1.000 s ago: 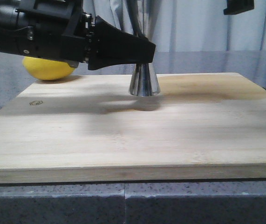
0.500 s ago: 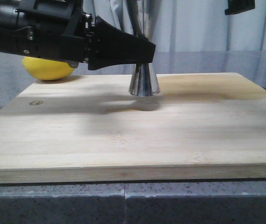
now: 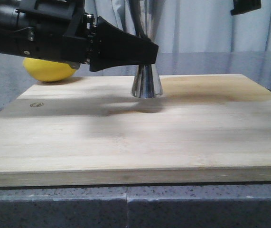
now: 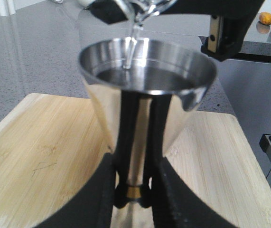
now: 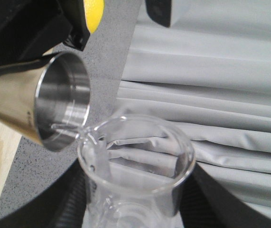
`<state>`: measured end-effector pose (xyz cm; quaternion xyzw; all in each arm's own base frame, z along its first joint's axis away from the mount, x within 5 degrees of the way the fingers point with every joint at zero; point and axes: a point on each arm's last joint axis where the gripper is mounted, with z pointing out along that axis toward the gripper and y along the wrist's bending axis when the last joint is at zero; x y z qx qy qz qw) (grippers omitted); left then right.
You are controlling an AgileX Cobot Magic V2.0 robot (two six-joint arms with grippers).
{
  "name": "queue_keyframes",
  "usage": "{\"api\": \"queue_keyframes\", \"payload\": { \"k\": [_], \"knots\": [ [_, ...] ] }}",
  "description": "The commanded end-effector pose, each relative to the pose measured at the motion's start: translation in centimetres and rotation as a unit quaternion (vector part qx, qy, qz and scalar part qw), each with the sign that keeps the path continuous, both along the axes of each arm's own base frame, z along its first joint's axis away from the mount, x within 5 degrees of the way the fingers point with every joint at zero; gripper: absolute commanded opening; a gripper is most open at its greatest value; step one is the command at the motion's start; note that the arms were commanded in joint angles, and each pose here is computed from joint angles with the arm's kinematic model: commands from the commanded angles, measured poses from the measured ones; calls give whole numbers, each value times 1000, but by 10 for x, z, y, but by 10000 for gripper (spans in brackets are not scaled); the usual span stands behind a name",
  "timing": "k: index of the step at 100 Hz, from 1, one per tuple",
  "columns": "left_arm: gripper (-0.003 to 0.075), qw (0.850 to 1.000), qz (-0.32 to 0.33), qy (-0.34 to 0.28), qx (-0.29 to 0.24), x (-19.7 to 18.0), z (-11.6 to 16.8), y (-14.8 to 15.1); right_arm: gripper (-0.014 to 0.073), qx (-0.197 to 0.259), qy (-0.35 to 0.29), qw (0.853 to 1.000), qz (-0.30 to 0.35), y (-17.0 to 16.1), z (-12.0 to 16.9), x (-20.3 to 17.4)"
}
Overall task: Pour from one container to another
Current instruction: 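Tilt the glass beaker with the right gripper, pouring liquid into the jigger, then tilt the beaker upright and lower it back onto the board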
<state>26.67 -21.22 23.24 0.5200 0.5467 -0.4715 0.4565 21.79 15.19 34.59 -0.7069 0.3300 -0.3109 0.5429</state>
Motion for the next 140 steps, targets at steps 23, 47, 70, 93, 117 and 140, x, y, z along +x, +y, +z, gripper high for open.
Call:
{"api": "queue_keyframes", "payload": {
  "k": [23,47,70,93,117,140],
  "knots": [
    [8,997,-30,-15,-75,-8,31,-3,196,15,-31,999,-2,-3,21,-4],
    [8,997,-30,-15,-75,-8,31,-3,196,35,-17,999,-7,-3,21,-4],
    [8,997,-30,-15,-75,-8,31,-3,196,78,13,997,-17,-3,21,-4],
    [8,997,-30,-15,-75,-8,31,-3,196,162,68,983,-52,-6,21,-3],
    [8,997,-30,-15,-75,-8,31,-3,196,311,160,931,-106,-11,21,0],
    [8,997,-30,-15,-75,-8,31,-3,195,419,208,869,-163,-25,21,9]
  ]
}}
